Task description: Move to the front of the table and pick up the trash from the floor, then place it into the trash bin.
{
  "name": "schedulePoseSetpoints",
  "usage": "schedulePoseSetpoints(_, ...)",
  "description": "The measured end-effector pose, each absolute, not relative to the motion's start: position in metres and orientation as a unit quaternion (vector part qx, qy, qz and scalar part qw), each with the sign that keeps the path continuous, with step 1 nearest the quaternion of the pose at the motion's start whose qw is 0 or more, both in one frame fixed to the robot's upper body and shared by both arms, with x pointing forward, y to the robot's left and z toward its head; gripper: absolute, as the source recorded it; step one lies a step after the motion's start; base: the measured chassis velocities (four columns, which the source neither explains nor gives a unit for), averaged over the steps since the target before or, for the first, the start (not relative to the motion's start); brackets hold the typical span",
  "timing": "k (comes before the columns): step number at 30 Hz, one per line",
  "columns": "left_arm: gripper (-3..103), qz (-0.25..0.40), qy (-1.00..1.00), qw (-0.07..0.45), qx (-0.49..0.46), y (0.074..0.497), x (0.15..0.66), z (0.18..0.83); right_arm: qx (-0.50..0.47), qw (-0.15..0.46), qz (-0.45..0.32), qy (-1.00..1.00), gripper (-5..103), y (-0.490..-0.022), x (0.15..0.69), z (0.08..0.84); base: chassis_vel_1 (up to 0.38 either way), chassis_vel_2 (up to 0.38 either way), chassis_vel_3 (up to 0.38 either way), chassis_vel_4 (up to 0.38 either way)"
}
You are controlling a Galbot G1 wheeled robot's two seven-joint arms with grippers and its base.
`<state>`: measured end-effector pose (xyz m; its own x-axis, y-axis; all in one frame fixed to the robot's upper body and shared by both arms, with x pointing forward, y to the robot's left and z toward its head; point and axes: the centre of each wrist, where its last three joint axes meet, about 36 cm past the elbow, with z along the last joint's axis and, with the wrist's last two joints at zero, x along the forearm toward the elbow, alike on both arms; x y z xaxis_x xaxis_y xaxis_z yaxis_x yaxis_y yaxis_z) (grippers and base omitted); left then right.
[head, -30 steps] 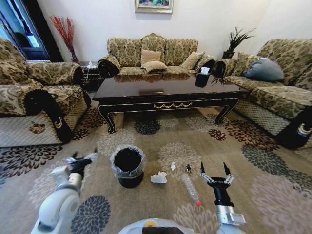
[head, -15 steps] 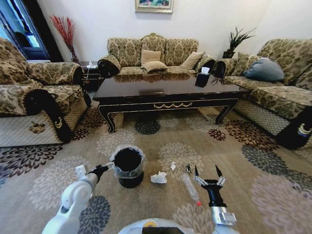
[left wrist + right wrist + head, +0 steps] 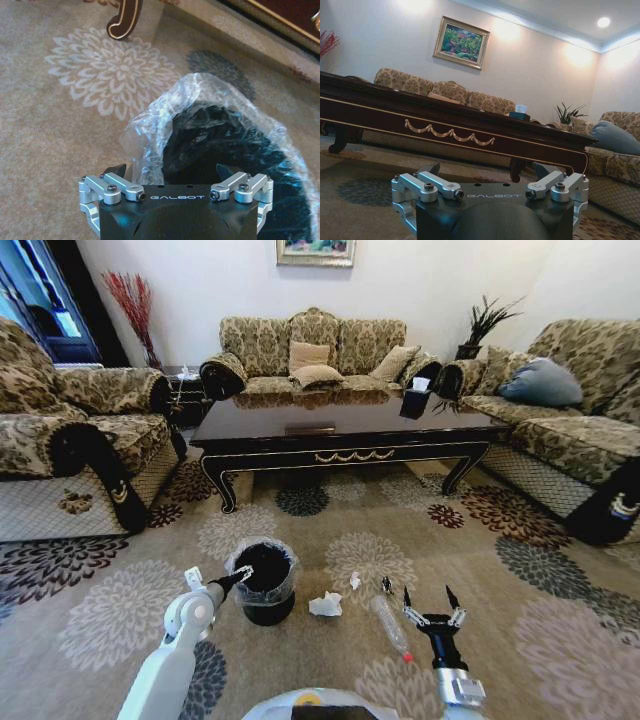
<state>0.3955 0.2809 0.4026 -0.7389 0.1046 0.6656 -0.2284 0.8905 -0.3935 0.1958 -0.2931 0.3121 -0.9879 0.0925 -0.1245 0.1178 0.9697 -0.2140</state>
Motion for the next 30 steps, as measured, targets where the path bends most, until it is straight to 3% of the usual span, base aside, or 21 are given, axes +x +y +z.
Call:
schedulePoseSetpoints(7, 103, 0.231, -0.899, 0.371, 0.043, 0.284, 0.402, 0.392, 0.053, 0.058, -0.111, 0.991, 100, -0.294, 0.194, 0.31, 0.0, 0.0, 0.0, 0.0)
schedulePoseSetpoints(10, 97, 0.23, -0.897, 0.375, 0.047, 0.284, 0.403, 0.385, 0.052, 0.058, -0.111, 0.991, 100, -0.293, 0.195, 0.31, 0.0, 0.0, 0.0, 0.0)
schedulePoseSetpoints(14, 77, 0.231, -0.898, 0.372, 0.05, 0.283, 0.405, 0.382, 0.05, 0.058, -0.113, 0.991, 100, -0.294, 0.195, 0.31, 0.0, 0.0, 0.0, 0.0)
schedulePoseSetpoints(16, 77, 0.23, -0.898, 0.371, 0.049, 0.283, 0.404, 0.382, 0.05, 0.058, -0.113, 0.991, 100, -0.294, 0.195, 0.31, 0.0, 0.0, 0.0, 0.0)
schedulePoseSetpoints(19, 61, 0.225, -0.9, 0.37, 0.048, 0.284, 0.401, 0.383, 0.05, 0.058, -0.113, 0.991, 100, -0.294, 0.195, 0.309, 0.0, 0.0, 0.0, 0.0)
schedulePoseSetpoints(22, 55, 0.221, -0.9, 0.371, 0.051, 0.285, 0.398, 0.382, 0.049, 0.058, -0.113, 0.991, 100, -0.294, 0.195, 0.308, 0.0, 0.0, 0.0, 0.0)
schedulePoseSetpoints(24, 39, 0.215, -0.901, 0.373, 0.054, 0.286, 0.395, 0.379, 0.048, 0.06, -0.113, 0.991, 100, -0.293, 0.195, 0.308, 0.0, 0.0, 0.0, 0.0)
schedulePoseSetpoints(26, 39, 0.213, -0.901, 0.374, 0.057, 0.287, 0.394, 0.378, 0.048, 0.06, -0.113, 0.991, 100, -0.293, 0.195, 0.308, 0.0, 0.0, 0.0, 0.0)
schedulePoseSetpoints(30, 23, 0.208, -0.901, 0.376, 0.062, 0.29, 0.39, 0.377, 0.05, 0.061, -0.113, 0.99, 100, -0.294, 0.195, 0.308, 0.0, 0.0, 0.0, 0.0)
